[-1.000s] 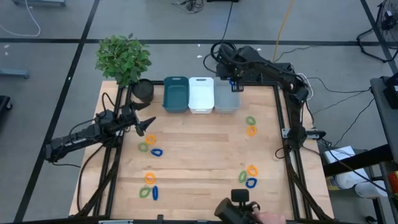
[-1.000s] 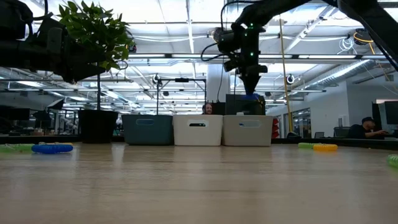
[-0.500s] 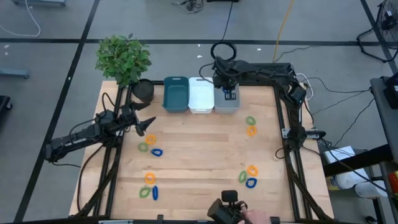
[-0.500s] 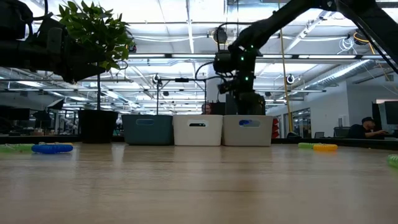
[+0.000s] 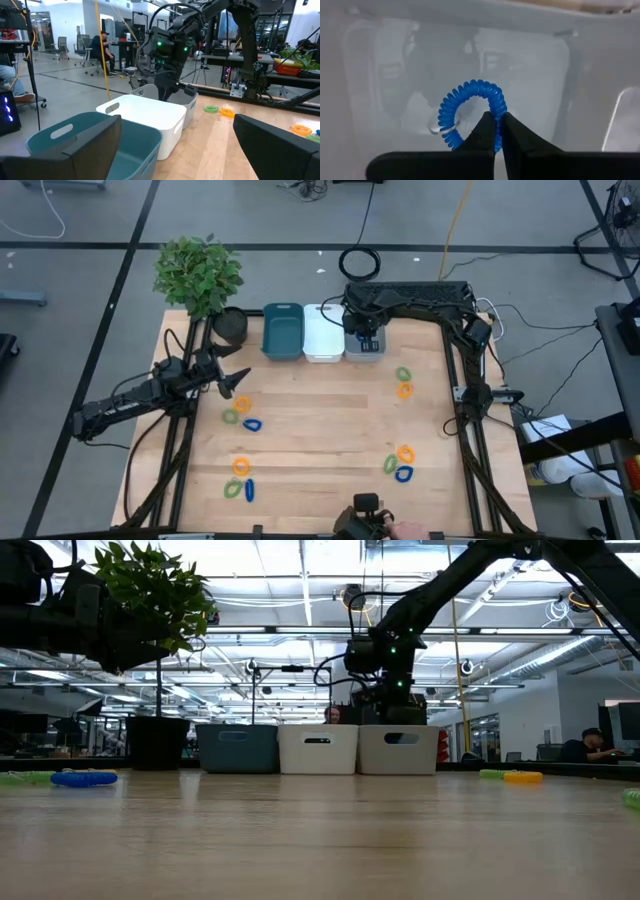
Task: Sort spring keychains
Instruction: Put the blue spring keychain in the gray bin
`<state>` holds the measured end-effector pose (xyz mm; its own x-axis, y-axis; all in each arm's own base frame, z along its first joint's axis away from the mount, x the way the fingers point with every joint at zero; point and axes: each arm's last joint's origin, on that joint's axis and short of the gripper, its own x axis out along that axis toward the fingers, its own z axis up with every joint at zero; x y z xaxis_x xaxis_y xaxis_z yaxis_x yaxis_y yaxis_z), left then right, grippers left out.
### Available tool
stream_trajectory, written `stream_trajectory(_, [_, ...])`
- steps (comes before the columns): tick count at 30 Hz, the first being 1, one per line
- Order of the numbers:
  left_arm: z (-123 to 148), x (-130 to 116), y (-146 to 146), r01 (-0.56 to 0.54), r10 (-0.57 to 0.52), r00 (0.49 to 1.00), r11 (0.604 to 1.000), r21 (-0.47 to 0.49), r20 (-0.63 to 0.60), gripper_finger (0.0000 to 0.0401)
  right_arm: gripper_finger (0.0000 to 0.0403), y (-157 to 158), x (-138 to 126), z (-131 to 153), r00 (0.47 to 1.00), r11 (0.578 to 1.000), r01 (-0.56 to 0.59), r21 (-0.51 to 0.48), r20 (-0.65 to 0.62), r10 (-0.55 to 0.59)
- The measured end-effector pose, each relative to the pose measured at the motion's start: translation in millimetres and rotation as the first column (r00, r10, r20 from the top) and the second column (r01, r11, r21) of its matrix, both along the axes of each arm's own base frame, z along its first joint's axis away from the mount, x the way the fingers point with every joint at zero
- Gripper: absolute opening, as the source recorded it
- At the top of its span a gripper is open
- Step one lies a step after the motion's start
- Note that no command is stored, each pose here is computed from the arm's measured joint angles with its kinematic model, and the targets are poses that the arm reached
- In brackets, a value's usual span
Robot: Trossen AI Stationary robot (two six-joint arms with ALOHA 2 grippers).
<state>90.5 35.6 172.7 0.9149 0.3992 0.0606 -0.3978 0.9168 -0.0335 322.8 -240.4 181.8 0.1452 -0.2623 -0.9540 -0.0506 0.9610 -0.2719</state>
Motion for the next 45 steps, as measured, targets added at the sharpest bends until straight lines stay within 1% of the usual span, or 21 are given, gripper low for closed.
stream_trajectory(11, [0,0,0,0.000,0.000,1.000,1.000,0.000,0.000,0.0392,0.0004,5,1,-4,1.000,1.000,-0.007,0.005,-0.007,0.007])
stream_trajectory(14, [0,0,0,0.000,0.000,1.000,1.000,0.000,0.000,0.0392,0.0022,5,1,-4,1.000,1.000,-0.006,0.005,-0.009,0.006])
stream_trajectory(22, [0,0,0,0.000,0.000,1.000,1.000,0.000,0.000,0.0392,0.0093,5,1,-4,1.000,1.000,-0.006,0.005,-0.009,0.006])
stream_trajectory(26, [0,0,0,0.000,0.000,1.000,1.000,0.000,0.000,0.0392,0.0117,5,1,-4,1.000,1.000,-0.006,0.003,-0.011,0.006])
stream_trajectory(30, [0,0,0,0.000,0.000,1.000,1.000,0.000,0.000,0.0392,0.0134,3,0,-2,0.999,0.999,0.011,-0.053,-0.045,-0.014])
stream_trajectory(32, [0,0,0,0.000,0.000,1.000,1.000,0.000,0.000,0.0392,0.0141,3,-2,3,0.998,0.995,0.025,-0.097,-0.053,-0.030])
stream_trajectory(34, [0,0,0,0.000,0.000,1.000,1.000,0.000,0.000,0.0392,0.0148,3,-3,13,0.998,0.991,0.053,-0.124,-0.028,-0.057])
stream_trajectory(38, [0,0,0,0.000,0.000,1.000,1.000,0.000,0.000,0.0392,0.0158,7,-9,37,0.994,0.983,0.103,-0.150,0.045,-0.098])
stream_trajectory(42, [0,0,0,0.000,0.000,1.000,1.000,0.000,0.000,0.0392,0.0160,15,-18,66,0.984,0.974,0.153,-0.168,0.121,-0.133])
stream_trajectory(45, [0,0,0,0.000,0.000,1.000,1.000,0.000,0.000,0.0392,0.0160,24,-26,84,0.980,0.972,0.161,-0.173,0.142,-0.137])
